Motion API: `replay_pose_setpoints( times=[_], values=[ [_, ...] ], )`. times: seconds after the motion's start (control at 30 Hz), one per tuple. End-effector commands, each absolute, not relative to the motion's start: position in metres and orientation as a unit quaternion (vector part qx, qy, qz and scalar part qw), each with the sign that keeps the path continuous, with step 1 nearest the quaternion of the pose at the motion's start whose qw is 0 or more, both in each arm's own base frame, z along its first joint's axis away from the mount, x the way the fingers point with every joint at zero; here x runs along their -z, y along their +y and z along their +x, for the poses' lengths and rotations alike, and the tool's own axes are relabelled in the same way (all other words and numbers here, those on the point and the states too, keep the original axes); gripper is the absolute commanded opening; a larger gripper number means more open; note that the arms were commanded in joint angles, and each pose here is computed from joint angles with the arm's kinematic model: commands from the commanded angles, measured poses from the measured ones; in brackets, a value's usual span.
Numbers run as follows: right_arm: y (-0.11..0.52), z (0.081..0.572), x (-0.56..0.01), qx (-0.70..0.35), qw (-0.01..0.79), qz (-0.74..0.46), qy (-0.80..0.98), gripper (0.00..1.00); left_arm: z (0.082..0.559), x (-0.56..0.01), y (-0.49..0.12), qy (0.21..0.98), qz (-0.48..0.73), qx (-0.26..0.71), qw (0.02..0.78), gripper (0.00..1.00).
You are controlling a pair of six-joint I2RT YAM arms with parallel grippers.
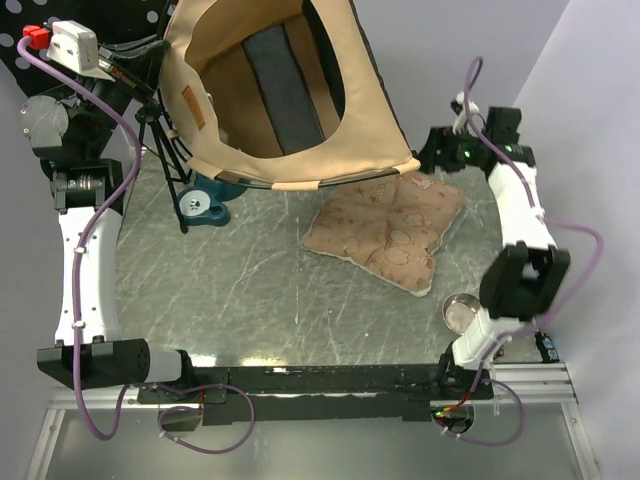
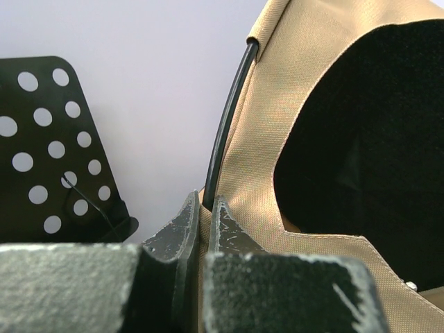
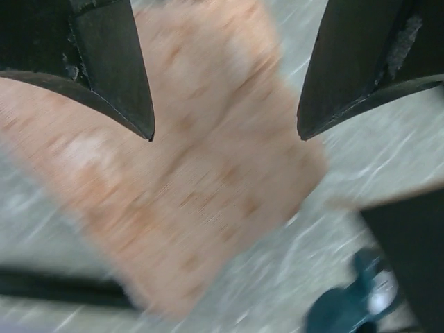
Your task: Set up the pet tent
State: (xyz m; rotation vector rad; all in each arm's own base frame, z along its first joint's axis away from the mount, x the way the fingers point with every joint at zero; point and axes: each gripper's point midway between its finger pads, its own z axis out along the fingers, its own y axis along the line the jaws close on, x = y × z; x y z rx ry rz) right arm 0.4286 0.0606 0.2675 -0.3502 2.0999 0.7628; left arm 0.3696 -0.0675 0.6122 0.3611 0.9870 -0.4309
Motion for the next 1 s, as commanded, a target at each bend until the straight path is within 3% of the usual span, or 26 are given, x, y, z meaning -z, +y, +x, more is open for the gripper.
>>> replay_pose_setpoints(
  times=[0.0, 0.13, 0.27, 0.33, 0.43, 0.53, 0.63, 0.7, 0.77, 0.97],
  values=[
    [0.041, 0.500, -0.237, -0.248, 0.431, -0.107, 0.861, 0.92, 0.336, -0.656, -0.067, 0.399, 0.175, 0.194, 0.879, 0.01],
    [0.034, 0.536, -0.198, -0.233, 0.418, -0.103, 0.872, 1.00, 0.333, -0.656, -0.067, 0.400, 0.179, 0.188, 0.879, 0.01],
    [0.063, 0.531, -0.154, -0.259, 0.366, -0.158, 0.880, 0.96, 0.333, -0.656, -0.066, 0.400, 0.176, 0.184, 0.880, 0.01],
    [0.096, 0.500, -0.138, -0.323, 0.322, -0.179, 0.872, 0.87, 0.334, -0.658, -0.062, 0.398, 0.167, 0.179, 0.884, 0.01],
    [0.170, 0.412, -0.121, -0.412, 0.244, -0.241, 0.844, 0.72, 0.337, -0.664, -0.057, 0.391, 0.155, 0.168, 0.892, 0.01],
    [0.230, 0.317, -0.114, -0.453, 0.197, -0.298, 0.817, 0.67, 0.340, -0.668, -0.053, 0.382, 0.146, 0.163, 0.898, 0.01],
    [0.260, 0.277, -0.130, -0.486, 0.189, -0.295, 0.800, 0.77, 0.345, -0.672, -0.055, 0.378, 0.154, 0.171, 0.897, 0.01],
    [0.259, 0.276, -0.149, -0.487, 0.213, -0.267, 0.804, 0.89, 0.352, -0.671, -0.056, 0.379, 0.159, 0.173, 0.895, 0.01],
    [0.245, 0.280, -0.167, -0.487, 0.236, -0.233, 0.808, 0.95, 0.359, -0.668, -0.060, 0.381, 0.174, 0.178, 0.890, 0.01],
    [0.153, 0.295, -0.223, -0.463, 0.353, -0.152, 0.799, 0.96, 0.377, -0.638, -0.088, 0.390, 0.280, 0.202, 0.853, 0.01]
  ],
)
